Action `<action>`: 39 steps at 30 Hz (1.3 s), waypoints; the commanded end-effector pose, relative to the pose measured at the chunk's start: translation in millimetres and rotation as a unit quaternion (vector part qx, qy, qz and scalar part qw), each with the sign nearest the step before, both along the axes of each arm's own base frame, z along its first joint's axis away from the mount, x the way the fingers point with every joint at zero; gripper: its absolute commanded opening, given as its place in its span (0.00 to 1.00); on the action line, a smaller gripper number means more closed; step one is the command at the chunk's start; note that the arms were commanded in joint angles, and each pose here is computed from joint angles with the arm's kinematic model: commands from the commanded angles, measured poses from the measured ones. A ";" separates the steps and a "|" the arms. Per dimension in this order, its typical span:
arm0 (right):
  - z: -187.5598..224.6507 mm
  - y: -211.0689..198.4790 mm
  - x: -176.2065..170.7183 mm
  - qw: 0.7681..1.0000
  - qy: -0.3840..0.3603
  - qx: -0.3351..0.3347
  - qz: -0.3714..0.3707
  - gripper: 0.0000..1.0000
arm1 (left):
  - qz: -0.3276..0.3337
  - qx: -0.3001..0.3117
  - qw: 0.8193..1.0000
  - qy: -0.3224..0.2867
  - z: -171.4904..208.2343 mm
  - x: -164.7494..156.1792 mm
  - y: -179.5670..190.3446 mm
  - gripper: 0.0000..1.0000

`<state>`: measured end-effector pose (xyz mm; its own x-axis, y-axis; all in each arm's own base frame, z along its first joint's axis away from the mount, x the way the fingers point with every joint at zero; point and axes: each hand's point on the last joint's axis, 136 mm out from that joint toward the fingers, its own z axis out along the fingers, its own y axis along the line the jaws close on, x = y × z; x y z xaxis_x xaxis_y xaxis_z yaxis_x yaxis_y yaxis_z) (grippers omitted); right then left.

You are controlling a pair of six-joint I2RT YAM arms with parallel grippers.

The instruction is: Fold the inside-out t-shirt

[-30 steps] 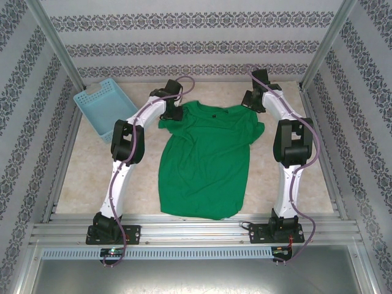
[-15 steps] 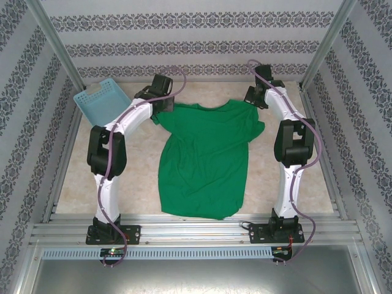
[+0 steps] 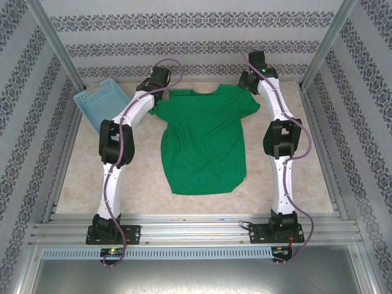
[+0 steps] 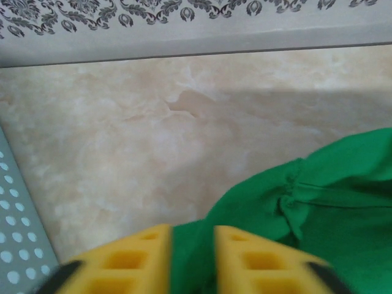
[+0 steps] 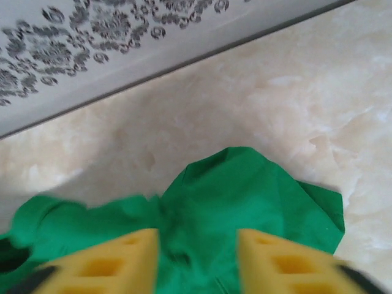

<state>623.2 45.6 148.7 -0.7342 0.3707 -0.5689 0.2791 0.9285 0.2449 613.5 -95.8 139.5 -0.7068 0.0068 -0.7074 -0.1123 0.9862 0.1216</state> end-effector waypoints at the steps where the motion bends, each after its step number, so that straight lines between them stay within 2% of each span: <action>1: 25.4 -4.7 -21.2 1.000 0.015 -0.020 0.008 0.62 | 0.016 -0.001 1.000 0.022 30.0 -16.2 10.0 0.57; 3: 33.5 -1.8 -37.6 0.999 0.021 -0.024 0.017 0.67 | 0.014 -0.021 0.999 0.029 42.1 -29.4 5.0 0.63; 8: 36.6 16.8 -102.7 0.999 0.019 -0.013 0.048 0.70 | -0.012 -0.074 0.997 0.024 58.3 -78.0 -24.8 0.69; 15: -12.4 62.1 -224.6 0.992 0.071 0.049 0.097 0.70 | -0.060 -0.154 0.983 0.080 -2.9 -167.9 -78.9 0.68; 19: -48.9 75.0 -284.8 0.985 0.122 0.024 0.117 0.69 | -0.084 -0.170 0.974 0.121 -39.1 -211.9 -104.2 0.66; 22: -65.9 74.1 -312.0 0.983 0.140 0.025 0.113 0.69 | -0.095 -0.176 0.970 0.141 -60.3 -235.6 -114.8 0.65; 29: -110.9 80.6 -330.8 0.977 0.177 0.069 0.094 0.64 | -0.068 -0.198 0.961 0.182 -107.0 -256.4 -113.1 0.61; 32: -130.8 62.4 -328.8 0.977 0.205 0.034 0.053 0.50 | -0.054 -0.205 0.954 0.214 -121.0 -262.7 -118.8 0.57; 35: -127.9 40.3 -321.8 0.983 0.182 -0.002 0.014 0.44 | -0.079 -0.188 0.954 0.219 -114.0 -269.6 -135.7 0.57; 39: -125.9 17.8 -317.7 0.982 0.187 0.015 -0.023 0.41 | -0.079 -0.185 0.958 0.202 -99.3 -277.2 -131.4 0.59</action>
